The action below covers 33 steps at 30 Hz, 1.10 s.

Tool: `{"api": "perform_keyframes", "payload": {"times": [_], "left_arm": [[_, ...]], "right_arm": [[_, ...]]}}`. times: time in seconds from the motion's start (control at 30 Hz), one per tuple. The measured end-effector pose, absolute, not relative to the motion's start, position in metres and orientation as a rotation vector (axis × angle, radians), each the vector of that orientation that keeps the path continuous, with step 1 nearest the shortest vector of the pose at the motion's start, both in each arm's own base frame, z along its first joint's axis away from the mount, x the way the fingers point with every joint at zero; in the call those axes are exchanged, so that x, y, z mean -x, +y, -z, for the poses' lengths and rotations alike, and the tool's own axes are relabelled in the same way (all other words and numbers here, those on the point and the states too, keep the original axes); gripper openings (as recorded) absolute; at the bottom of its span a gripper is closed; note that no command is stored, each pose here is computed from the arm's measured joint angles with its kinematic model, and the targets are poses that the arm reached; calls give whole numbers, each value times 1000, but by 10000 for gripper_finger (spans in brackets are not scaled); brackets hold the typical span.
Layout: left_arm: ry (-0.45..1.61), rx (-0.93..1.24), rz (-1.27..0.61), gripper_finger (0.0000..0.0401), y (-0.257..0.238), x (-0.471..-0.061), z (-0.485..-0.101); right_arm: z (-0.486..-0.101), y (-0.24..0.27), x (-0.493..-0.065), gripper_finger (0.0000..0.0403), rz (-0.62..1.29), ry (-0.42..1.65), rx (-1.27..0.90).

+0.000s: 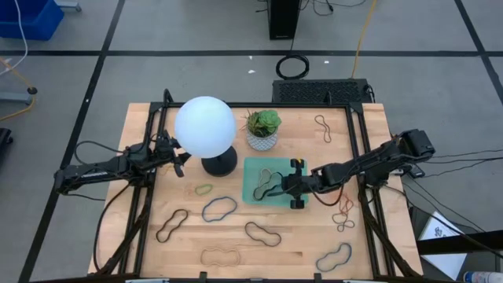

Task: Pick and place rubber bands into bin
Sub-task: Put the top right blue rubber band into the blue bin, then adjust the blue bin

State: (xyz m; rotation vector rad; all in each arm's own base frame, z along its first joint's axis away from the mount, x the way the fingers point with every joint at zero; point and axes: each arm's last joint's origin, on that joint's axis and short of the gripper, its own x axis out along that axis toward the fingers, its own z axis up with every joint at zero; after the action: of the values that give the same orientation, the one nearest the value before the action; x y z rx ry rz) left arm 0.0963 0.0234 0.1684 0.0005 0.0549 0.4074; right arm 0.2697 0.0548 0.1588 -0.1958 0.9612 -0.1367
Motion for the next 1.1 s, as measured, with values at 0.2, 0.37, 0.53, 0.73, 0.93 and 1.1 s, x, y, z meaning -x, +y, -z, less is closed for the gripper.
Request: {"api": "perform_keyframes", "payload": {"times": [0.2,0.37,0.53,0.73,0.93,1.1], "left_arm": [[55,-1,-407,186,23,-96,-168],[56,-5,-407,186,23,-96,-168],[56,-7,-407,186,23,-96,-168],[56,-7,-407,186,23,-96,-168],[56,-6,-407,186,23,-96,-168],[56,-4,-407,186,23,-96,-168]], "right_arm": [[-166,55,-268,11,122,934,210],[-167,55,-268,11,131,925,191],[-166,55,-268,13,132,927,189],[-166,55,-268,29,132,930,190],[-166,55,-268,69,132,931,190],[-167,55,-265,100,132,952,197]]}}
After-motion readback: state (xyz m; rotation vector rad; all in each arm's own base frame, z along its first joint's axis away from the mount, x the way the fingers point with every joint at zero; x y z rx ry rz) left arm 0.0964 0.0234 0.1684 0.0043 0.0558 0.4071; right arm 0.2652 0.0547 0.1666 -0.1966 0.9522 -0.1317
